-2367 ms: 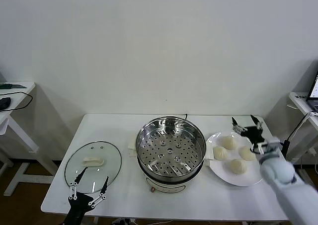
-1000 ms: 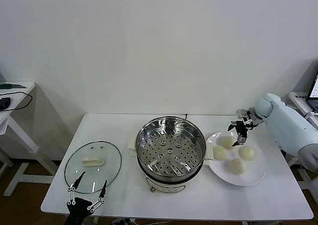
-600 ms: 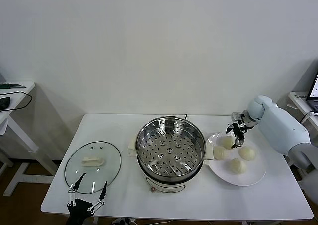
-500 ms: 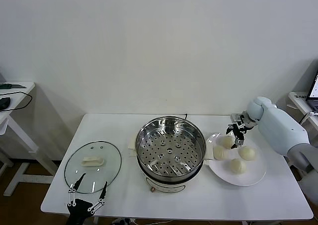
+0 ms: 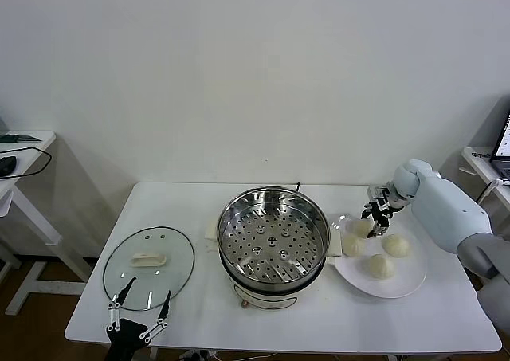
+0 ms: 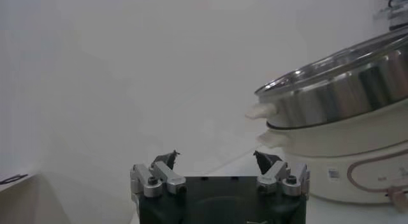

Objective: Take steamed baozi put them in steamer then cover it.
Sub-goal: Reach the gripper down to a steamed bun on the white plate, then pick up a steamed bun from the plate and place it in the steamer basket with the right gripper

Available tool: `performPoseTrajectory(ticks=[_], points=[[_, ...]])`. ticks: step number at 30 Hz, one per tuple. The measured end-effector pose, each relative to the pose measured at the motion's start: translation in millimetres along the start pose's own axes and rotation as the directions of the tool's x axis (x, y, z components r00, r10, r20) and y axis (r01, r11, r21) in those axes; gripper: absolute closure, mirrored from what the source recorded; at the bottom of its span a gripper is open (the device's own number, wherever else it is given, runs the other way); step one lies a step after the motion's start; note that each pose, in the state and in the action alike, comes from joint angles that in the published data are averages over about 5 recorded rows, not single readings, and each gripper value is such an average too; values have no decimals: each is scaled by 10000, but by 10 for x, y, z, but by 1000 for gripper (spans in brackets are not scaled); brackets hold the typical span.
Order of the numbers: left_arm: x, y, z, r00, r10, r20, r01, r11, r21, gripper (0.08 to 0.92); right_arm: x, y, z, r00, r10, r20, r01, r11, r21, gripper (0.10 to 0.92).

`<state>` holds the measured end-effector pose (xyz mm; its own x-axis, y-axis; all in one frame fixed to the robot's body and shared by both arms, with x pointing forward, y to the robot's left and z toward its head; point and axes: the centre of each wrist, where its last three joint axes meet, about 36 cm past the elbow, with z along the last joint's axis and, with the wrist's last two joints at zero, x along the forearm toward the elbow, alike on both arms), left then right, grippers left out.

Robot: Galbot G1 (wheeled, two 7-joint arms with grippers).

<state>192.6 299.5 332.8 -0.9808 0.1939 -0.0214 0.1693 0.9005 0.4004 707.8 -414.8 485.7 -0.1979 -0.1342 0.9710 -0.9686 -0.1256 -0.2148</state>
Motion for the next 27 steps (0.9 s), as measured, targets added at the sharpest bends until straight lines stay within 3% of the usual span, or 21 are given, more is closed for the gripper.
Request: performPoseTrajectory(ticks=[6, 11, 19, 27], points=[[-8, 1, -19, 10000, -11, 18, 11, 10000, -1, 177, 548, -182, -206, 9980, 563, 296, -608, 9812, 1834, 364], [-10, -7, -27, 10000, 27, 29, -27, 10000, 3, 177, 1112, -366, -675, 9917, 1033, 767, -1256, 9056, 4051, 346], [-5, -55, -34, 9999, 112, 29, -112, 9999, 40, 177, 1819, -469, -1720, 9838, 1160, 1365, -1790, 6715, 7191, 344], [4, -65, -48, 9999, 112, 81, -112, 9999, 34, 177, 1874, -319, -2600, 9901, 489, 1313, -1396, 4281, 8929, 344]])
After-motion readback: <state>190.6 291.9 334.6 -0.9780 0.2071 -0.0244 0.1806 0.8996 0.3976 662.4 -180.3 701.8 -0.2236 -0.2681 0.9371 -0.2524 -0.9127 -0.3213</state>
